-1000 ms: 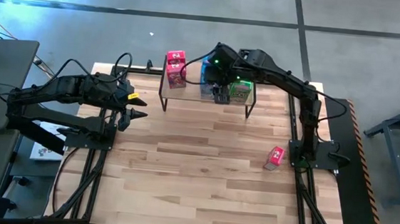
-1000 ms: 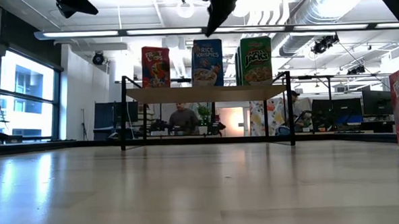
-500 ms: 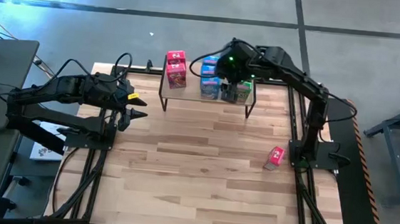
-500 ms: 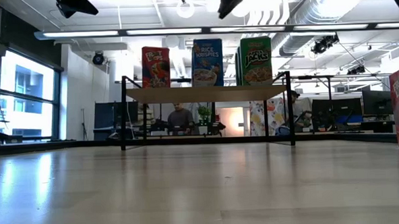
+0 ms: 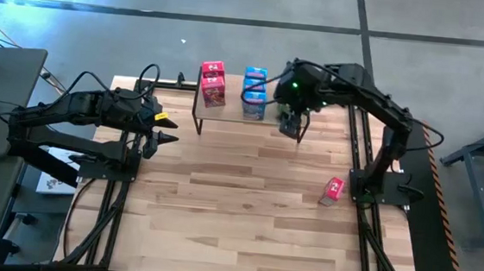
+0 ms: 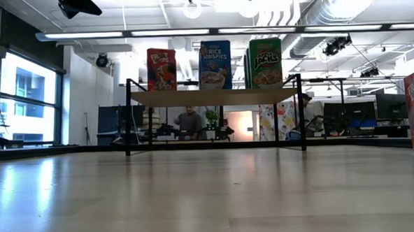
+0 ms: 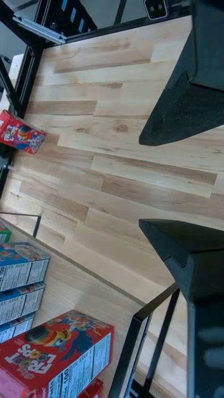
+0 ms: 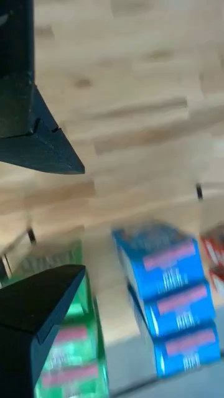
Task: Stack cereal on shelf
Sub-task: Put the red cereal box on the center of the table aligned with the other red cereal boxes
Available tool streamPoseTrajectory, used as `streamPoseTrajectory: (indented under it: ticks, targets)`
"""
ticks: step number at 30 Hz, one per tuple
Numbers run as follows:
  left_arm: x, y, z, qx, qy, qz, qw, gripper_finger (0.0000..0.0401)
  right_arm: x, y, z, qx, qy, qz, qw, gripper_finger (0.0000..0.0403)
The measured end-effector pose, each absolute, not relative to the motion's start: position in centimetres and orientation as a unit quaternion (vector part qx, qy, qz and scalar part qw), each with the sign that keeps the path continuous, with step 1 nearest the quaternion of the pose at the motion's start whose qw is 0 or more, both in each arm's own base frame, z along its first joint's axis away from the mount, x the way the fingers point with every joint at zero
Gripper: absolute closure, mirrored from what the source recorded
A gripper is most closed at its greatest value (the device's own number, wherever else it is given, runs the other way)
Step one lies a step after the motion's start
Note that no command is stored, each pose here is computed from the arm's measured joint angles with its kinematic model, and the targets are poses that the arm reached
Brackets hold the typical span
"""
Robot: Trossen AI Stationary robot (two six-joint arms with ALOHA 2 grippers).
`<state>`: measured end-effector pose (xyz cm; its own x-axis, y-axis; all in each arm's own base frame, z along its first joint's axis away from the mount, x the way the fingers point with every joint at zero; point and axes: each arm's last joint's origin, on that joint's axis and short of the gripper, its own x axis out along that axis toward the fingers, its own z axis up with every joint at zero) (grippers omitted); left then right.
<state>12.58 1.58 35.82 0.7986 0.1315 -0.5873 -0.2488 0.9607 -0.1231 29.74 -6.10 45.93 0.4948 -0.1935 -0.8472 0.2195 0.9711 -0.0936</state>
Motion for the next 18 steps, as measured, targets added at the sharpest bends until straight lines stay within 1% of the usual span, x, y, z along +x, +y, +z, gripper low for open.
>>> streamPoseTrajectory:
  ticks: [6, 18]
  targets:
    - [12.6, 1.6, 35.8, -0.097, 0.301, 0.101, 0.943, 0.0205, 28.7, -4.0, 47.0, 0.042, 0.465, -0.121, 0.876, 0.016]
    - [12.6, 1.6, 35.8, -0.097, 0.302, 0.101, 0.943, 0.0205, 27.4, -0.3, 48.1, 0.108, 0.425, -0.17, 0.882, 0.016]
